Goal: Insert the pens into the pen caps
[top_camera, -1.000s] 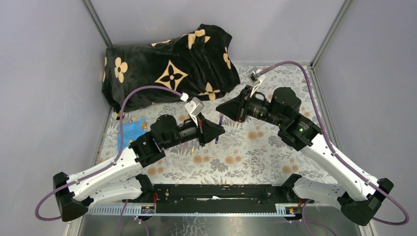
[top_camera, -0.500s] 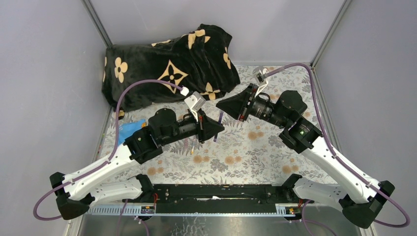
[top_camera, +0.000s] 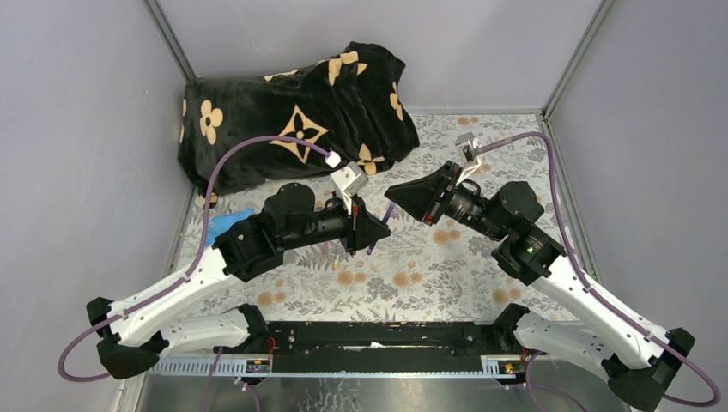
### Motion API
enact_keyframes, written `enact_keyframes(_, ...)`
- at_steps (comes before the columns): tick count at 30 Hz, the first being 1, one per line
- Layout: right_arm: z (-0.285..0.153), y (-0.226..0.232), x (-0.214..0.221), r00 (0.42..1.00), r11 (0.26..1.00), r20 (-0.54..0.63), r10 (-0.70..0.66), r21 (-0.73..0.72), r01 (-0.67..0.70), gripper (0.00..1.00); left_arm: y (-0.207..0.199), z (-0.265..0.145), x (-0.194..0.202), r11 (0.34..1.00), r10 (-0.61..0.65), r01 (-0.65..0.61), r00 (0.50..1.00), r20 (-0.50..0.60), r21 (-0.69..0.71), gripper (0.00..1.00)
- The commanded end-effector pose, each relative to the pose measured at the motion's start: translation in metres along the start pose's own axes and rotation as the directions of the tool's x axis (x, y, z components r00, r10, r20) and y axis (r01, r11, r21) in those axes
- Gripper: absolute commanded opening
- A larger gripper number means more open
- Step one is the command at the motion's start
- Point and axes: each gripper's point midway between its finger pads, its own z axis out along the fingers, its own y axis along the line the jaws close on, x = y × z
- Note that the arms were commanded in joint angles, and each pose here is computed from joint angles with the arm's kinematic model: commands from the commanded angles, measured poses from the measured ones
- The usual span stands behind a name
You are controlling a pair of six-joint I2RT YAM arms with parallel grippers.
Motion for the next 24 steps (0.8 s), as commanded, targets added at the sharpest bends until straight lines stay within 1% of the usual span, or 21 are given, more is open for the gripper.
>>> enact_keyframes(1,-0.034,-0.018,0.139,0.883,0.982,-0.431,0.188,0.09,-0.165,0.0,-0.054,-0.042,-0.161,0.986,0.062,-0.134,0.847,0.529,0.1,0.0)
enact_keyframes(3,-0.036,-0.02,0.147,0.879,0.976,-0.424,0.217,0.105,-0.19,0.0,-0.055,-0.042,-0.163,0.986,0.057,-0.132,0.84,0.539,0.102,0.0)
enact_keyframes(5,-0.039,-0.02,0.16,0.868,0.973,-0.44,0.232,0.113,-0.203,0.0,-0.054,-0.042,-0.164,0.987,0.057,-0.13,0.839,0.542,0.098,0.0)
enact_keyframes(7,-0.043,-0.019,0.174,0.854,0.973,-0.467,0.23,0.128,-0.192,0.0,-0.052,-0.044,-0.165,0.988,0.06,-0.127,0.833,0.55,0.086,0.0)
enact_keyframes(15,-0.051,-0.008,0.21,0.825,0.972,-0.515,0.234,0.144,-0.186,0.0,-0.052,-0.043,-0.168,0.988,0.062,-0.131,0.829,0.557,0.085,0.0)
enact_keyframes(21,-0.071,-0.008,0.25,0.787,0.961,-0.555,0.269,0.203,-0.186,0.0,-0.05,-0.051,-0.173,0.99,0.071,-0.128,0.812,0.58,0.058,0.0)
enact_keyframes(24,-0.078,-0.008,0.261,0.783,0.96,-0.562,0.266,0.224,-0.166,0.0,-0.048,-0.053,-0.174,0.991,0.069,-0.122,0.806,0.588,0.051,0.0)
